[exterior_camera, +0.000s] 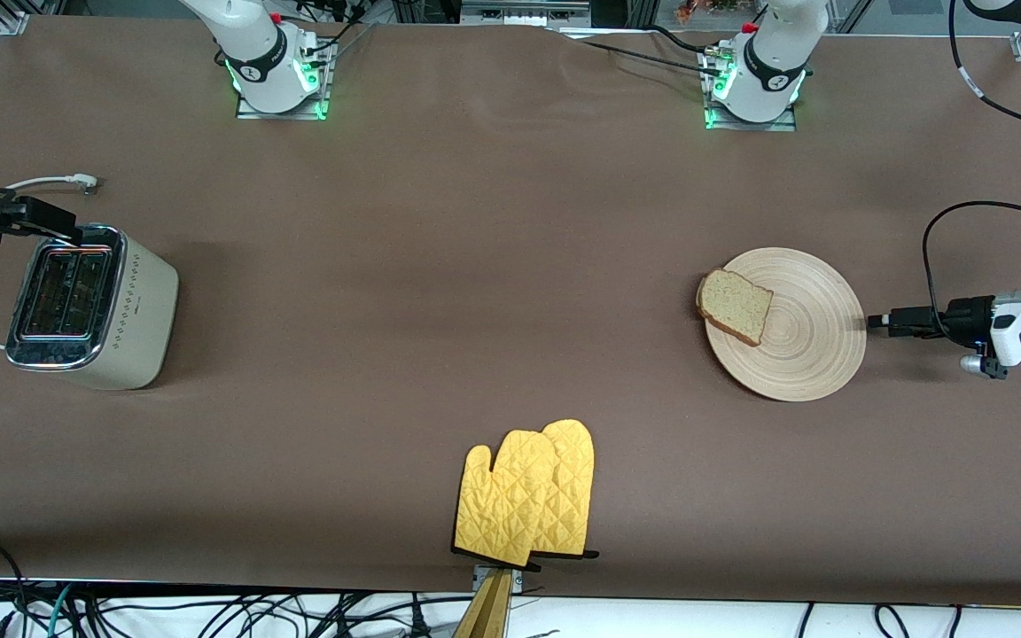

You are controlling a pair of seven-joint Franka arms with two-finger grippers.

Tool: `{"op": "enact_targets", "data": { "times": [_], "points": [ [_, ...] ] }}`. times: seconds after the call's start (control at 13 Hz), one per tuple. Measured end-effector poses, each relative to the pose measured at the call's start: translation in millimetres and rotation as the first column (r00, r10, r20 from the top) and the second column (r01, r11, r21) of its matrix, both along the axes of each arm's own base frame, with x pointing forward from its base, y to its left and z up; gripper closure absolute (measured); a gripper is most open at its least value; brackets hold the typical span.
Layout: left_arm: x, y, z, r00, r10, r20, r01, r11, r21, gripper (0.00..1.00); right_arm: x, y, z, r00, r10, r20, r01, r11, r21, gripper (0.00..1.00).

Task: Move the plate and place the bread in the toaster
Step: 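Grasp the wooden plate rim with the left gripper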

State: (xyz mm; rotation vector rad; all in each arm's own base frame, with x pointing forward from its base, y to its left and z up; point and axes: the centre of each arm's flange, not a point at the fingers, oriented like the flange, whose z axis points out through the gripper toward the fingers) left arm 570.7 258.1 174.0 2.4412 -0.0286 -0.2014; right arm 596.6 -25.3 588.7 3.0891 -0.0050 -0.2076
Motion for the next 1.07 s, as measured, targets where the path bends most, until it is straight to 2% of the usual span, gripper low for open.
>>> {"op": "enact_targets", "data": {
  "times": [0.38, 0.54, 1.07],
  "points": [
    [-10, -8, -1, 0.999, -0.03, 0.037, 0.036, 0.983, -0.179, 0.0, 0, 0, 0, 1.0, 0.0, 0.0, 0.0, 1.0, 0.0, 0.0],
    [-12, -8, -5, 0.994, -0.066, 0.081, 0.081, 0.976, -0.203, 0.0, 0, 0, 0, 1.0, 0.0, 0.0, 0.0, 1.0, 0.0, 0.0],
    [-21, -4, -32, 0.99, -0.07, 0.12, 0.099, 0.96, -0.261, 0.0, 0, 0, 0, 1.0, 0.0, 0.0, 0.0, 1.0, 0.0, 0.0]
  ]
}}
